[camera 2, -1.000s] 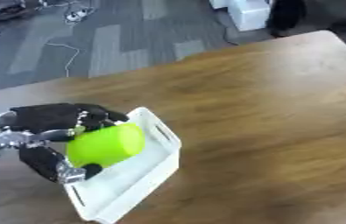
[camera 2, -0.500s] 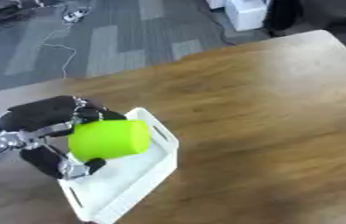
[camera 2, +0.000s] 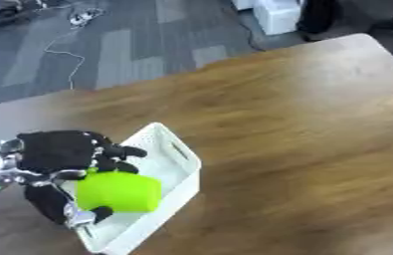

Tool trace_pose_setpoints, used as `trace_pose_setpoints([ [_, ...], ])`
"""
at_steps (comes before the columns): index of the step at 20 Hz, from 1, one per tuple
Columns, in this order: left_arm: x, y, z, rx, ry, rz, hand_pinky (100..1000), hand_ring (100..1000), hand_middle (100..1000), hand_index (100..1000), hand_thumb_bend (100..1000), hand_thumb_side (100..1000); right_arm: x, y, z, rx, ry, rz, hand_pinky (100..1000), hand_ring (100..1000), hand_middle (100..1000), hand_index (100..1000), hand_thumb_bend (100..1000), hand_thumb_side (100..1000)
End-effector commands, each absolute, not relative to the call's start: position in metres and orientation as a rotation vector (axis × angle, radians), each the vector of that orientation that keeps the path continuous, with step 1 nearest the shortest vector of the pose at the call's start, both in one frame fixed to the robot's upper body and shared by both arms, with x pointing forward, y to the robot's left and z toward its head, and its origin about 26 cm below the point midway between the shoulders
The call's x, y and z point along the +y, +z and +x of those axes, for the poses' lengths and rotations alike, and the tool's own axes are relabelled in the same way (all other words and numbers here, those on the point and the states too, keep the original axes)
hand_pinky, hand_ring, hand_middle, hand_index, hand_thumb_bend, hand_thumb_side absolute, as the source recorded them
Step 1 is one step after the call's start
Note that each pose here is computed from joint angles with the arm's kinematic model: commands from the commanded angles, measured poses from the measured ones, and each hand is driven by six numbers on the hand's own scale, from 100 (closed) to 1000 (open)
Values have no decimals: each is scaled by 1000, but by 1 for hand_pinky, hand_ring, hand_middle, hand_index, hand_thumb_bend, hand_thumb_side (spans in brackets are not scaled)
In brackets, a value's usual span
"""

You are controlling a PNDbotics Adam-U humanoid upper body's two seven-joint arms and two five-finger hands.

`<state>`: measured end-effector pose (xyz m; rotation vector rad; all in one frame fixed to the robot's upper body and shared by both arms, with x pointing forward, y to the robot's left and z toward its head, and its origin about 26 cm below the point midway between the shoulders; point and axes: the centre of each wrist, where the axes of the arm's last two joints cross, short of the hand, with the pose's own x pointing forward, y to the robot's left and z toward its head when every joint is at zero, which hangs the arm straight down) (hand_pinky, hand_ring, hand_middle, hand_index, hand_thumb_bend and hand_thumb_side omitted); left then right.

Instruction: Pick up objects on the table and place them in the box.

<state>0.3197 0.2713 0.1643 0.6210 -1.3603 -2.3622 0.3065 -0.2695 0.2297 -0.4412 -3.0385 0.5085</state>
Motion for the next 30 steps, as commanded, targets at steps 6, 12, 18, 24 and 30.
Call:
trace_pose_setpoints([
  [6, 278, 161, 322, -1448, -2072, 386, 1000, 1000, 1000, 1000, 100, 1000, -269, 238, 305, -3066, 520, -449, 355, 471, 488, 568, 247, 1000],
  [12, 270, 174, 317, -1801, -1554, 182, 1000, 1000, 1000, 1000, 100, 1000, -270, 237, 305, -3063, 515, -458, 355, 471, 488, 568, 248, 1000],
  [18, 265, 187, 306, -1743, -1729, 183, 1000, 1000, 1000, 1000, 622, 1000, -271, 236, 304, -3059, 516, -465, 354, 471, 488, 568, 248, 1000],
  [24, 269, 188, 307, -1618, -1943, 366, 1000, 1000, 1000, 1000, 739, 1000, -271, 236, 304, -3057, 517, -469, 354, 471, 488, 568, 248, 1000],
  [30, 272, 179, 308, -1417, -2138, 653, 1000, 1000, 1000, 1000, 675, 1000, -271, 236, 304, -3057, 520, -468, 354, 471, 488, 568, 248, 1000],
])
